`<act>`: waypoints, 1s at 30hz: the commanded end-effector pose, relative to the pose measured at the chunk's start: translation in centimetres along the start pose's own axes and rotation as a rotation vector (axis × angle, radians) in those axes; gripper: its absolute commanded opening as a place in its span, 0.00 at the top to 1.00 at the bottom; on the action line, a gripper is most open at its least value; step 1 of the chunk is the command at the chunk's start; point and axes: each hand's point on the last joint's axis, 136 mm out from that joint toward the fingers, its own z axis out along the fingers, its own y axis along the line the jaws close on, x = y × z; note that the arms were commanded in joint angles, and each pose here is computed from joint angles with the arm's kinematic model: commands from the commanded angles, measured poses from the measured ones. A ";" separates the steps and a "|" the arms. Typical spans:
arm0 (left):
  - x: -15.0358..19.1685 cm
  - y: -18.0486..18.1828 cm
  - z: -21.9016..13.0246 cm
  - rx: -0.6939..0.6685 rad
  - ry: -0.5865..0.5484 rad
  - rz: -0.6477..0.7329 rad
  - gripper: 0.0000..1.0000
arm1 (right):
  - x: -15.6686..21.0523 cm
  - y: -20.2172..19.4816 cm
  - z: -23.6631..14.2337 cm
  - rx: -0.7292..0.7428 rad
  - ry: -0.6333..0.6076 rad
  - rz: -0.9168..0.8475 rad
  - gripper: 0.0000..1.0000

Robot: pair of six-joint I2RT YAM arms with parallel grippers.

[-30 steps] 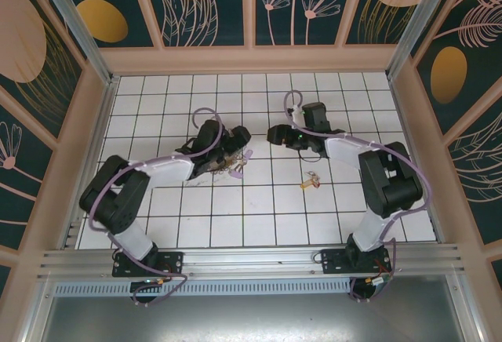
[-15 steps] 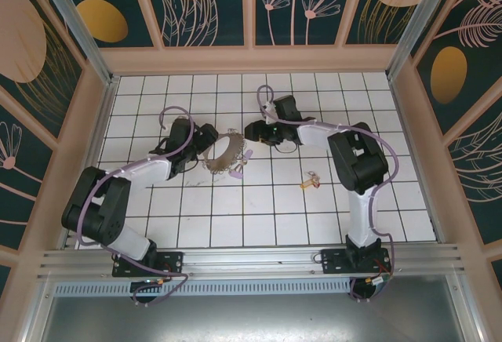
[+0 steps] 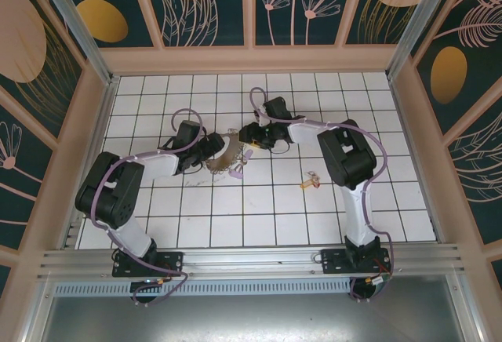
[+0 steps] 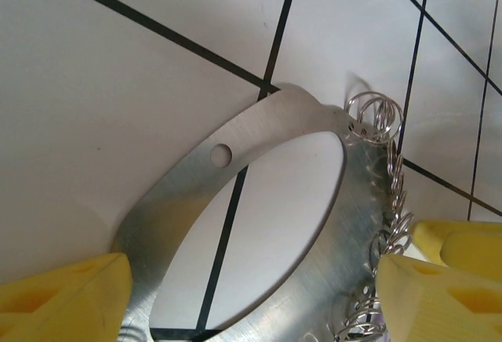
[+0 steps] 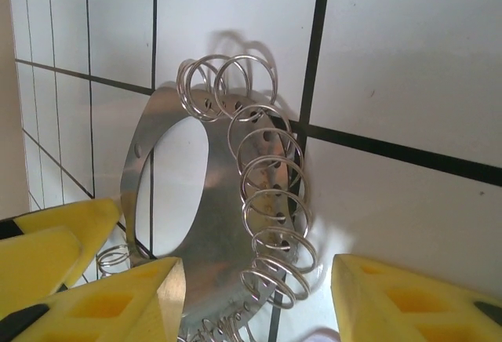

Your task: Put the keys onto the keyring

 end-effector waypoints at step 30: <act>2.7 -1.5 2.0 0.037 0.099 0.062 0.22 | -1.8 1.1 -0.6 -0.152 -0.065 0.058 0.79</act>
